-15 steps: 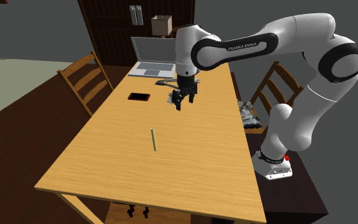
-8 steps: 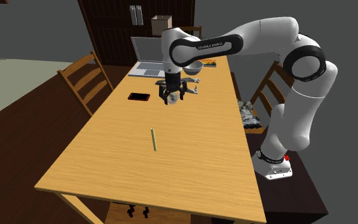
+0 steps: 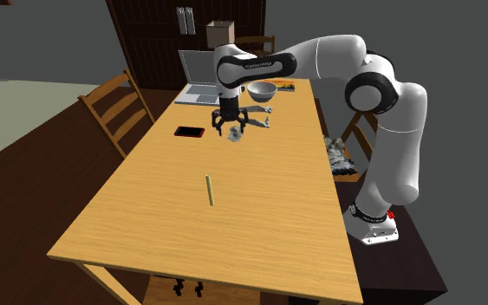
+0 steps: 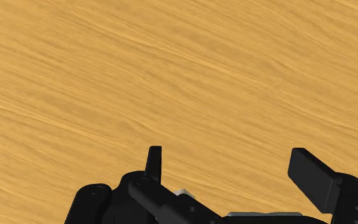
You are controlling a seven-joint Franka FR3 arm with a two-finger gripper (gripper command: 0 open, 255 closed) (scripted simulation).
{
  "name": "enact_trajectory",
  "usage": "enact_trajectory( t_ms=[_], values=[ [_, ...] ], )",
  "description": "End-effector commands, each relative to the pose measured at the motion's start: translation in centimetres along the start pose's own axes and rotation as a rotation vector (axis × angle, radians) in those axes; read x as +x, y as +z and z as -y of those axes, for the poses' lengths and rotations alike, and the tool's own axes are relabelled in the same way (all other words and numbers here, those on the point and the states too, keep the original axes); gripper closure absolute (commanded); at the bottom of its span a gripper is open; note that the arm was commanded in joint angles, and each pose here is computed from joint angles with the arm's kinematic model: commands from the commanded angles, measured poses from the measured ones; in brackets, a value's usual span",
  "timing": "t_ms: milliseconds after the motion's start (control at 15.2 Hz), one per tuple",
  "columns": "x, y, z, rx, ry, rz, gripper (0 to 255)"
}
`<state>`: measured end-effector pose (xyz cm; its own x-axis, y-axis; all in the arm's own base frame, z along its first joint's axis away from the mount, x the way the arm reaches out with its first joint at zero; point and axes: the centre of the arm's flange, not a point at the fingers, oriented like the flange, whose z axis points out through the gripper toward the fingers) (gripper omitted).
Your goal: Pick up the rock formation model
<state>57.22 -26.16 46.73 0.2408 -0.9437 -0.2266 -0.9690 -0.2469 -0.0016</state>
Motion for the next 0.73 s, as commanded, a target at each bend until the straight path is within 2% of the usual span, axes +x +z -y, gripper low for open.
enact_trajectory(
  t_ms=[0,594,660],
  values=[
    [3.0,0.5,-0.1,0.001,0.084,0.016,0],
    [14.7,3.4,-4.2,0.004,0.451,0.084,0],
    [14.9,3.9,-4.2,0.004,0.451,0.084,0]
  ],
)
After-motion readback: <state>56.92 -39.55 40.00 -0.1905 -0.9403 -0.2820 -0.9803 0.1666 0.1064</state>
